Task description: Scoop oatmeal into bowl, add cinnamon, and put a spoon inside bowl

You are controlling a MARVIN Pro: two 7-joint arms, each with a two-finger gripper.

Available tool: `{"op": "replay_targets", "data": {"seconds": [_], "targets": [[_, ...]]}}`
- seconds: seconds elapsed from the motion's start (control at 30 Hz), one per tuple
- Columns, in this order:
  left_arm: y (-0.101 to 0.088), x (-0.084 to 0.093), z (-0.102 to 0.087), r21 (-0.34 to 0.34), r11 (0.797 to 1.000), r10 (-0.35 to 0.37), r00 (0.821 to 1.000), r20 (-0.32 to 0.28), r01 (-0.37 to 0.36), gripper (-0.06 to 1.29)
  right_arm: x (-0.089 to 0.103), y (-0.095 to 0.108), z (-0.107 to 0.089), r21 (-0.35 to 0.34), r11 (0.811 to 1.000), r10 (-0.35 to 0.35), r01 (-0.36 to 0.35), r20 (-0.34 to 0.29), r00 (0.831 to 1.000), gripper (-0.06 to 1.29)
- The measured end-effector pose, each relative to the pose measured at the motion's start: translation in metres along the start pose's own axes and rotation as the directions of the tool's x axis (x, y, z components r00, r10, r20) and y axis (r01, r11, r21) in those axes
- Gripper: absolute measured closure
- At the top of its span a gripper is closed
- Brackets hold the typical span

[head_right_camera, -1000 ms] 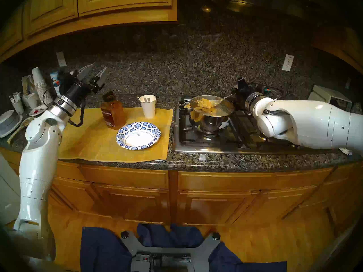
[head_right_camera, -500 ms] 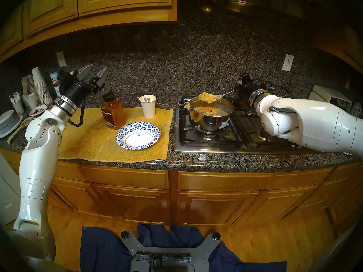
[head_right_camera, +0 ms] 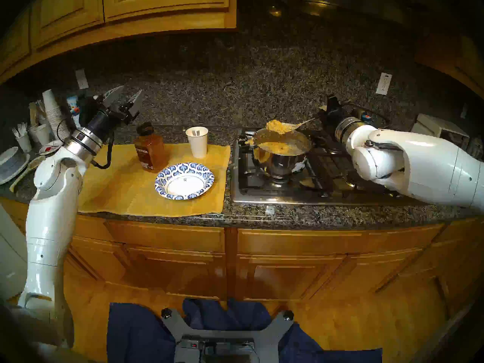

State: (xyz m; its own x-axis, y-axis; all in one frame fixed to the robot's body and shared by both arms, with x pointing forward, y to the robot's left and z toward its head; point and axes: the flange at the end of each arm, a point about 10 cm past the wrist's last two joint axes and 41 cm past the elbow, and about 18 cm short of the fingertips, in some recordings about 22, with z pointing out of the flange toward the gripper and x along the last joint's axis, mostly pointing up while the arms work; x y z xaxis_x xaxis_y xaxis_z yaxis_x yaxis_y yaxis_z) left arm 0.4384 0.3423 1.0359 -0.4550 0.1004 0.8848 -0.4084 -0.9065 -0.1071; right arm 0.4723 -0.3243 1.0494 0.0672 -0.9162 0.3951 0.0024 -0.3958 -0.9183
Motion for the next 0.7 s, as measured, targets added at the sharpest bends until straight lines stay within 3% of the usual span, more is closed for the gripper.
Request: {"op": "replay_targets", "data": {"seconds": [0.7], "targets": [[0.0, 0.0, 0.0, 0.0, 1.0, 0.0, 1.0, 0.0, 0.0, 0.02, 0.0027, 0.0045, -0.0005, -0.011, 1.0, 0.01, -0.01, -0.007, 1.0, 1.25]]}}
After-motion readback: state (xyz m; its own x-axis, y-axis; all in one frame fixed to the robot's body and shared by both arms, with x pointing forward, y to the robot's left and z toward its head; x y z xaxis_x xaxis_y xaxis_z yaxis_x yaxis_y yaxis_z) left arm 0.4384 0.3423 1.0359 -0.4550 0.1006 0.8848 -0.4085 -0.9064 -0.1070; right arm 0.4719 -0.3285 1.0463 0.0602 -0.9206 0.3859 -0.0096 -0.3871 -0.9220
